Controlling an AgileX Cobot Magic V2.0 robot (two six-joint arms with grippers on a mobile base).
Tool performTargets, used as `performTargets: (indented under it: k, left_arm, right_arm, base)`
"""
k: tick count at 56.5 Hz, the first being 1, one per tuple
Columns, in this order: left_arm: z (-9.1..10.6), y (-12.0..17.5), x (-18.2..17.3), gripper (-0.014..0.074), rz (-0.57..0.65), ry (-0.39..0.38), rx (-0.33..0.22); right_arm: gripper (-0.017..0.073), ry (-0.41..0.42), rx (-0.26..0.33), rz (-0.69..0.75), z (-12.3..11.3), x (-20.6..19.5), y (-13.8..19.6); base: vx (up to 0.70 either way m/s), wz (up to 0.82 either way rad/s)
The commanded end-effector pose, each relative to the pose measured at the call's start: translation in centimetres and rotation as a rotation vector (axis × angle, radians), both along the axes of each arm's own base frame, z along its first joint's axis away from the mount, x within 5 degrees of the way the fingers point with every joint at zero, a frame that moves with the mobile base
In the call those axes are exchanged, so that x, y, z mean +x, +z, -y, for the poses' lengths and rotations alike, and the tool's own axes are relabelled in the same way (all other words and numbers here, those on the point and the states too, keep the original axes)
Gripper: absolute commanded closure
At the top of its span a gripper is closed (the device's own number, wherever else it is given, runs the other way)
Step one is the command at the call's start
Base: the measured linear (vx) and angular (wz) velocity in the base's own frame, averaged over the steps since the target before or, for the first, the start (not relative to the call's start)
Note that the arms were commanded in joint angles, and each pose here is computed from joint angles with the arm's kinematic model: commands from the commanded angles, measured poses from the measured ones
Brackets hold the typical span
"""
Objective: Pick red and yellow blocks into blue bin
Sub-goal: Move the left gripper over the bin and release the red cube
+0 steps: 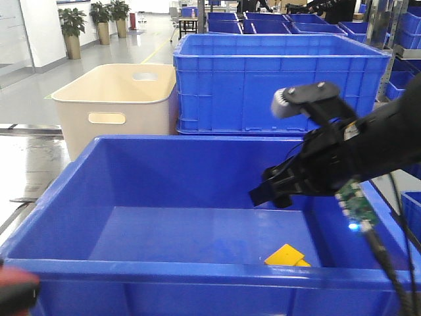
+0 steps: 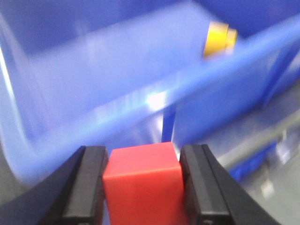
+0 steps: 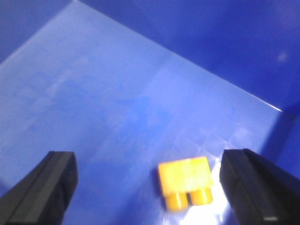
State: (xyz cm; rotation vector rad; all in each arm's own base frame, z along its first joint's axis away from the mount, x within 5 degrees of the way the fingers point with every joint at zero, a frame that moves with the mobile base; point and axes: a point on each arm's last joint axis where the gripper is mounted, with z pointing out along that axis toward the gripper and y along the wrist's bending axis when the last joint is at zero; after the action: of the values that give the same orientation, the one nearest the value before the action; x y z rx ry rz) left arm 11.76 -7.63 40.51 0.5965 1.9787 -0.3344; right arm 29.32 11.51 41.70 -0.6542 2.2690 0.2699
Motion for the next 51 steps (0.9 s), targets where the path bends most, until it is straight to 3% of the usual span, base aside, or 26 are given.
performTargets:
  k: [1, 13, 26, 37, 43, 51]
  left_arm:
    - [0.9, 3.6, 1.1, 0.0356, 0.160, -0.027, -0.055]
    - [5.4, 4.7, 7.9, 0.0356, 0.148, -0.058, 0.053]
    - [9.8, 3.9, 16.2, 0.0356, 0.065, -0.011, 0.091]
    - [10.7, 0.6, 20.7, 0.0309, -0.127, 0.043, 0.168]
    - [11.0, -1.0, 21.5, 0.0226, -0.199, 0.046, 0.212]
    - [11.0, -0.5, 21.0, 0.0069, -0.205, 0.038, 0.187]
  right_arm:
    - [-0.0040, 0.015, 0.029, 0.116, 1.0, -3.2, 3.9]
    - [0.0046, 0.032, 0.027, 0.128, 2.2, -6.9, 5.8]
    - [0.0053, 0.036, 0.024, 0.133, 2.7, -8.4, 6.5]
    - [0.0053, 0.035, 0.022, 0.136, 2.8, -8.5, 6.6]
    - [0.0053, 0.035, 0.023, 0.136, 2.8, -8.5, 6.6]
    - [0.0053, 0.034, 0.024, 0.139, 2.8, -8.5, 6.6]
  base:
    - [0.00, 0.00]
    - [0.00, 0.00]
    - [0.00, 0.00]
    - [0.00, 0.00]
    - [0.00, 0.00]
    - [0.00, 0.00]
